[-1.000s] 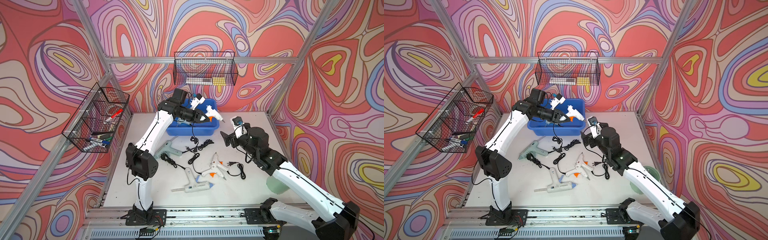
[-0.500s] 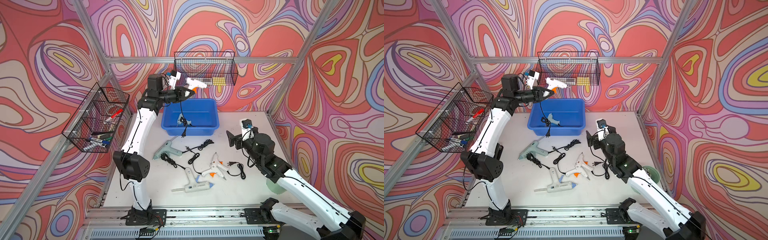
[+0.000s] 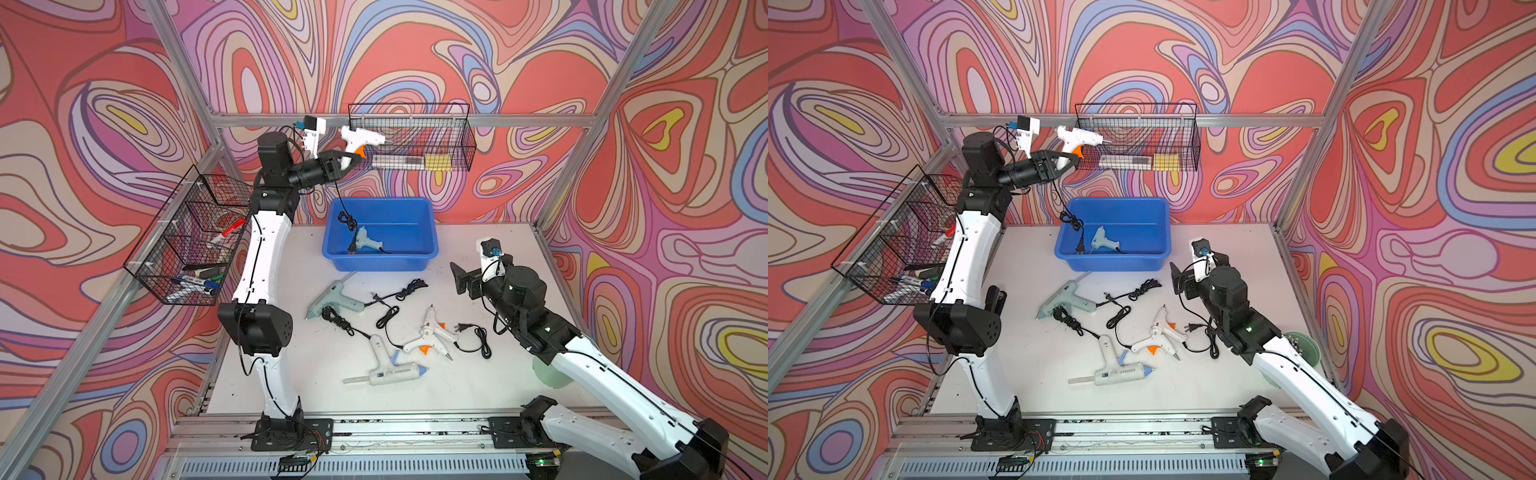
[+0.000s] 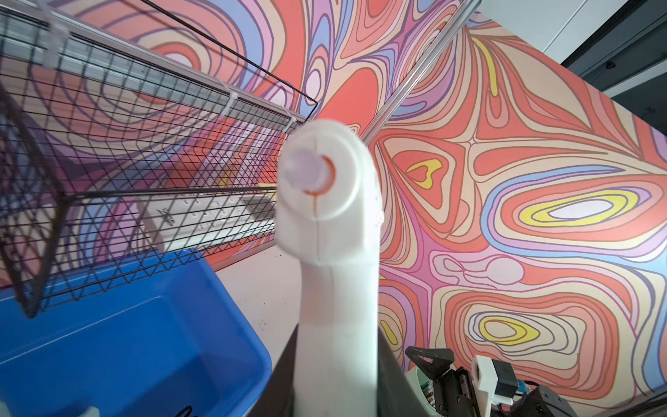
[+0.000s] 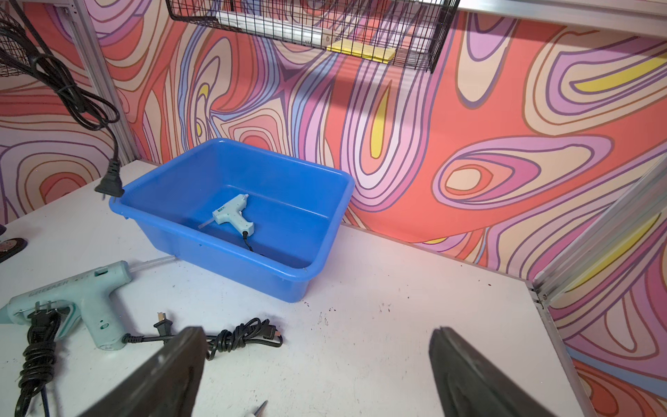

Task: Put the hot melt glue gun into the storage box
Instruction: Place the hot melt adhesive gun in the storage box.

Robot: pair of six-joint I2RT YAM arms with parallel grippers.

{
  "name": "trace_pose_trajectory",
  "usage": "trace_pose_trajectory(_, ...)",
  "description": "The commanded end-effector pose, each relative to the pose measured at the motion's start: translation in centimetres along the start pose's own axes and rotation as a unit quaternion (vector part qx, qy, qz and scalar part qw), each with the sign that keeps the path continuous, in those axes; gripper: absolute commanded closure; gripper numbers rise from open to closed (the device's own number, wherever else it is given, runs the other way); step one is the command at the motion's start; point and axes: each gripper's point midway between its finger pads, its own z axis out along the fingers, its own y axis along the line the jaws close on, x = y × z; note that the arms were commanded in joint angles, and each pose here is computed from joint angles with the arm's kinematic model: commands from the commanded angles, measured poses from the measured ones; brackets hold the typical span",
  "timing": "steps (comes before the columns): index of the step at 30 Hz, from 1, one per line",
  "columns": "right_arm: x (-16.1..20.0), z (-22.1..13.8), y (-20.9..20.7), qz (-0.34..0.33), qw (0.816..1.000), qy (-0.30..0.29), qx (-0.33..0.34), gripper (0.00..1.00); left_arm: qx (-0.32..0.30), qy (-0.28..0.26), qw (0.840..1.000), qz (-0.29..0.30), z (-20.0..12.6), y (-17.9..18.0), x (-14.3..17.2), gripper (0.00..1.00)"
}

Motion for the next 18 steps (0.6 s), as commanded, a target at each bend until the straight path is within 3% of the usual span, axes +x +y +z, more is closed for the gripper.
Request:
trace_pose_trajectory(1, -0.2, 0.2, 0.5, 0.006, 1.0, -0.001, -0.01, 0.02, -0.016, -0.034, 0.999, 0.036, -1.3, 1.1, -2.1, 1.0)
trace_pose_trajectory(9, 0.4, 0.5, 0.6, 0.007, 1.0, 0.008, -0.012, 0.02, -0.098, -0.104, 0.989, 0.036, -4.0, 4.8, -5.2, 1.0)
trace_pose_trajectory(18, 1.2, 1.1, 1.2, 0.013, 0.999, 0.021, -0.022, 0.02, -0.192, -0.222, 0.956, -0.02, -5.3, 11.2, -6.8, 1.0)
